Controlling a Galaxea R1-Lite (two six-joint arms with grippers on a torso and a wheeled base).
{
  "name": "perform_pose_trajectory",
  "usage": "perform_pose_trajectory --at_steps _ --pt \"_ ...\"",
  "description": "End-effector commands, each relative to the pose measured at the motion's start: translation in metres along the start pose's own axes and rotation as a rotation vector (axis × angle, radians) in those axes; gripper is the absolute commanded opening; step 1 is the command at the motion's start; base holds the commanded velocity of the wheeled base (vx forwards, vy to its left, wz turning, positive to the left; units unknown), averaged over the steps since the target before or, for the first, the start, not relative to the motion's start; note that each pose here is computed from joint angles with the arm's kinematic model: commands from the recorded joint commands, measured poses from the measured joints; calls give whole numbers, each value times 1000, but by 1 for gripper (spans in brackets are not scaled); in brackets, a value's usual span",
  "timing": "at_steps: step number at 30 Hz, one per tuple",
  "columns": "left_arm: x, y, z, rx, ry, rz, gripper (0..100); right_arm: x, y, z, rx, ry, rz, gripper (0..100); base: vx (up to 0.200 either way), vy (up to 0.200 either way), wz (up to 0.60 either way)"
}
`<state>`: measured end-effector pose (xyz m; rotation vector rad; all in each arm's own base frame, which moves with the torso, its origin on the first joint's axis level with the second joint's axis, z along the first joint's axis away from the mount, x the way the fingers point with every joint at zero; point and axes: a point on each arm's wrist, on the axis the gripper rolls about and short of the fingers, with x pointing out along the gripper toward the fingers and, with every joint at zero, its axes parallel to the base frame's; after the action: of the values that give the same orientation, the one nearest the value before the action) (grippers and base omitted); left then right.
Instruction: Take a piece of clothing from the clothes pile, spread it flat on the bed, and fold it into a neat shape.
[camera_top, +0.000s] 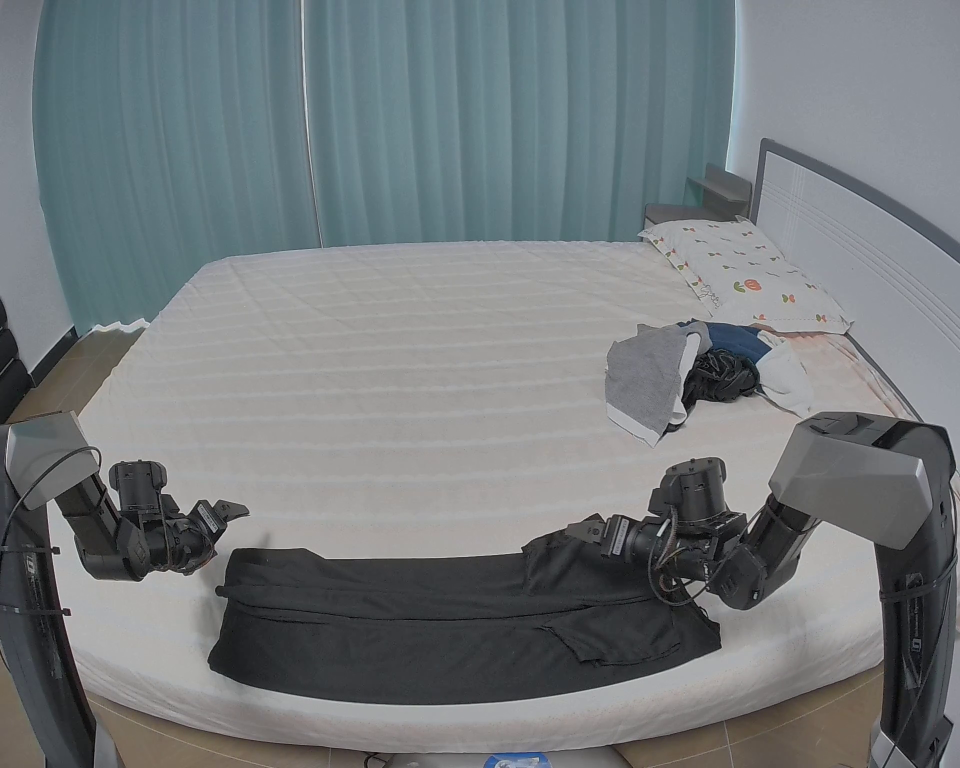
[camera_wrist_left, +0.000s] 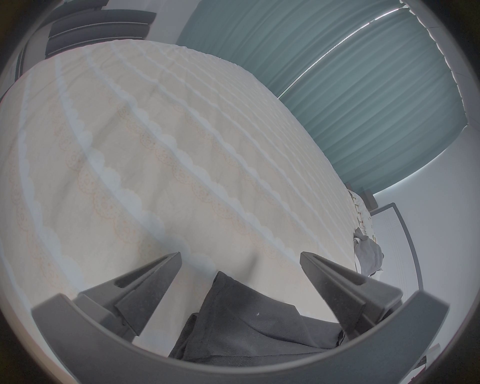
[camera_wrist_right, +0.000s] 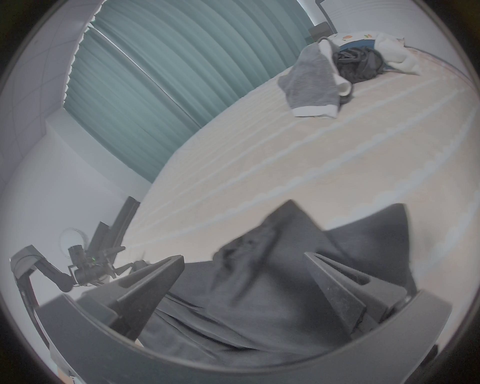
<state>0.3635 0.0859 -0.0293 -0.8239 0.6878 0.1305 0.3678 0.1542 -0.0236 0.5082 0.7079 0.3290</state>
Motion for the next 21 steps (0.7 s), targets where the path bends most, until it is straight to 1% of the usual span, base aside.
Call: perform_pose_trajectory --at_steps 1,3,8,9,11,16,21 --pt "0 0 0 -2 0 1 100 -18 -19 4 -1 1 -55 100 0 0 0" --pt "-1 -1 1 -8 -1 -2 100 -27 -30 4 -11 9 -87 100 0 0 0" --pt "-1 0 0 -8 0 -1 100 -28 -41 3 5 8 -87 100 0 0 0" --pt "-1 0 0 -8 -1 0 100 -22 -49 -2 12 19 -87 100 0 0 0" --pt "0 0 1 -8 -1 0 100 -15 -56 -7 13 30 -85 100 0 0 0" --pt "1 -1 1 -6 -2 -2 100 -12 -54 -9 4 45 -32 100 0 0 0" --pt "1 -1 1 -2 -3 -3 100 -5 -52 -6 -7 46 -17 100 0 0 0"
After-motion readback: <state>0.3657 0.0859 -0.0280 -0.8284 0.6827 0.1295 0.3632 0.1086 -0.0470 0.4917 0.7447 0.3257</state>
